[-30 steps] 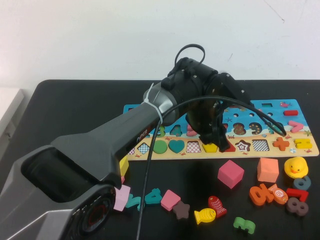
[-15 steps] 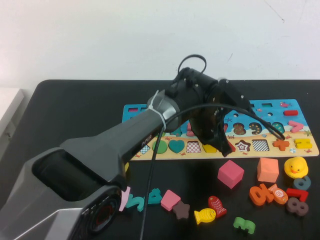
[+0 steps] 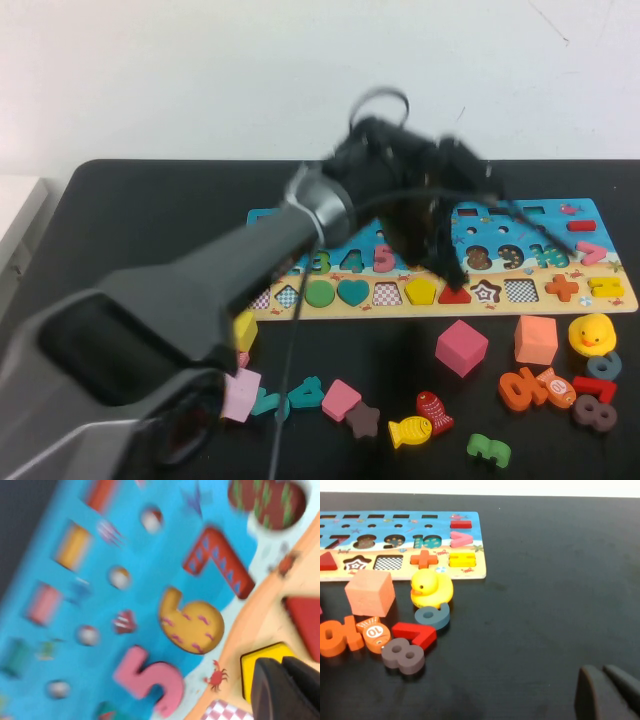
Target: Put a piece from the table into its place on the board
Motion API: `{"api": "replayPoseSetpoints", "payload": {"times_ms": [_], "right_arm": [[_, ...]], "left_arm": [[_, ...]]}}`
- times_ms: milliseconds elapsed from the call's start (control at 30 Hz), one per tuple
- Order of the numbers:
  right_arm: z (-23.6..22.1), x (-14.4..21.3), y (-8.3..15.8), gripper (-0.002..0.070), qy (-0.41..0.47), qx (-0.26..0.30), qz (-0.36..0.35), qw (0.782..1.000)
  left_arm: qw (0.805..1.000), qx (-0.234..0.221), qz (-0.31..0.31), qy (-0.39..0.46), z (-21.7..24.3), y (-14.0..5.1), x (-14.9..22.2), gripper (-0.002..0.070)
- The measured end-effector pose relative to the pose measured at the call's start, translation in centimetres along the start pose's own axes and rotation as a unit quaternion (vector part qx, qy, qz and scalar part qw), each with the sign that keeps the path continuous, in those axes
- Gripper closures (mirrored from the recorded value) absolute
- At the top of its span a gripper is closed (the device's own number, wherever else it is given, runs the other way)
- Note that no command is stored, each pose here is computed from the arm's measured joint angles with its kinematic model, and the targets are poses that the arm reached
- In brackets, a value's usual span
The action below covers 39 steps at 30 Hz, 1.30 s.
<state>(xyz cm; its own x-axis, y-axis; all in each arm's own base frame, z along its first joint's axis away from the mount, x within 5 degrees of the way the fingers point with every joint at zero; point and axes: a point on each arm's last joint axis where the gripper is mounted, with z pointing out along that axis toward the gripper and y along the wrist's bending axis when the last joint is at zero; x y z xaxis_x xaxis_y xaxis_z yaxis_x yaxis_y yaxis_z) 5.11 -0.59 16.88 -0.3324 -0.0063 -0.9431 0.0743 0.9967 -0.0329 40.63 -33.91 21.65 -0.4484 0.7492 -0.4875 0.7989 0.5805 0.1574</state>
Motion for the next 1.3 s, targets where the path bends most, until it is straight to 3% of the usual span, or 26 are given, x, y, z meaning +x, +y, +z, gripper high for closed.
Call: {"api": "replayPoseSetpoints", "payload": {"times_ms": [233, 467, 667, 967, 1133, 1300], "right_arm": [[0.0, 0.0, 0.0, 0.0657, 0.0, 0.0, 0.0, 1.0], [0.0, 0.0, 0.0, 0.0657, 0.0, 0.0, 0.0, 1.0], [0.0, 0.0, 0.0, 0.0657, 0.0, 0.0, 0.0, 1.0], [0.0, 0.0, 0.0, 0.0657, 0.0, 0.0, 0.0, 1.0], [0.0, 0.0, 0.0, 0.0657, 0.0, 0.0, 0.0, 1.0], [0.0, 0.0, 0.0, 0.0657, 0.0, 0.0, 0.0, 1.0]], "left_arm": [[0.991, -0.013, -0.01, -0.134, -13.3, 0.7, -3.2, 0.0675], [0.982, 0.049, 0.007, -0.181, -19.2, -0.6, -3.4, 0.0675], [0.982, 0.047, 0.023, -0.18, -23.4, -1.0, -1.9, 0.0675], [0.983, -0.037, -0.029, -0.177, -28.5, -1.6, 5.9, 0.0675], [0.966, -0.096, -0.119, -0.21, -30.8, -2.2, 12.6, 0.0675], [0.951, -0.141, -0.13, -0.241, -31.5, -2.9, 17.5, 0.0675]]}}
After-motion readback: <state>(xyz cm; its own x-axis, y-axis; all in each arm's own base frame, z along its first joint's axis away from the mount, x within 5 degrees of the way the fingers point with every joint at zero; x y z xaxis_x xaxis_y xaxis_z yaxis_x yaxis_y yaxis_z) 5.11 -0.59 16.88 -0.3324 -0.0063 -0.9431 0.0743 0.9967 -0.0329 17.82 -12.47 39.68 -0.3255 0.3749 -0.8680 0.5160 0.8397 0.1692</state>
